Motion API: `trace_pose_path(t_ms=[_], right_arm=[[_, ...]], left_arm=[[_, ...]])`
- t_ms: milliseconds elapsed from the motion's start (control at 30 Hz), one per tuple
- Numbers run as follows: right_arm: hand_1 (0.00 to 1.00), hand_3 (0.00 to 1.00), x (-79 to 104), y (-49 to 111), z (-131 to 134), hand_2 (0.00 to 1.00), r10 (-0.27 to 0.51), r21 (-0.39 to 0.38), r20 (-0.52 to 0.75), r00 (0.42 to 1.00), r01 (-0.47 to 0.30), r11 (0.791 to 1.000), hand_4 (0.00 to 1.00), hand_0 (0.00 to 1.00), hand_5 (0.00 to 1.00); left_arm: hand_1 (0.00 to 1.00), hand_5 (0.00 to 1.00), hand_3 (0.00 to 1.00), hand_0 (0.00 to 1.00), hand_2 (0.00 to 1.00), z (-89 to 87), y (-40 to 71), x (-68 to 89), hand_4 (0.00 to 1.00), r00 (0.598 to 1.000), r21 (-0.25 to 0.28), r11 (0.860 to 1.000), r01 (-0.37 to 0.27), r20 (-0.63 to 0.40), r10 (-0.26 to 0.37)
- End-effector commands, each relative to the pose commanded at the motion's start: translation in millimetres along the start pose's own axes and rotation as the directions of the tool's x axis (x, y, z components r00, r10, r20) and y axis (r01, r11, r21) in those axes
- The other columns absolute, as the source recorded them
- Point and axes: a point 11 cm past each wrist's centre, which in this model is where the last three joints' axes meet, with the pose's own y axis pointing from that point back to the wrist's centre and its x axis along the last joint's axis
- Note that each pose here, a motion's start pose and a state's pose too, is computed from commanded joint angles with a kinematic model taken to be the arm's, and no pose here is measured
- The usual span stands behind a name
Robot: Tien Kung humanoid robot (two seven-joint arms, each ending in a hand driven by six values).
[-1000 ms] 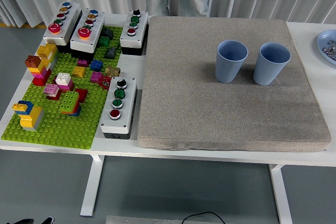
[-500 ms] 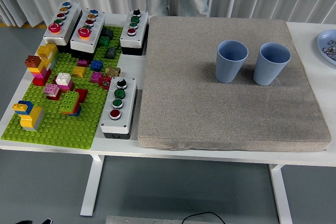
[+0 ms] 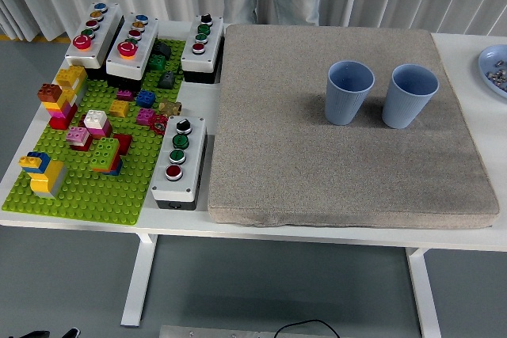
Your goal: Pick cup pour cup place
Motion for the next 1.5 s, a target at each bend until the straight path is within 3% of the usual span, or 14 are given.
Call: trace_pose_path(t_ms=[1500], right_arm=[[0.799, 0.839, 3.4, 2.0, 8.4, 0.813, 0.016, 0.011, -0.120, 0.993, -0.014, 1.000, 0.772, 0.892, 0.806]], left_arm=[[0.810, 0.907, 0.659, 0.766, 0.822, -2.5, -0.4, 0.5, 0.534, 1.000, 0.003, 1.000, -0.002, 0.001, 0.002]])
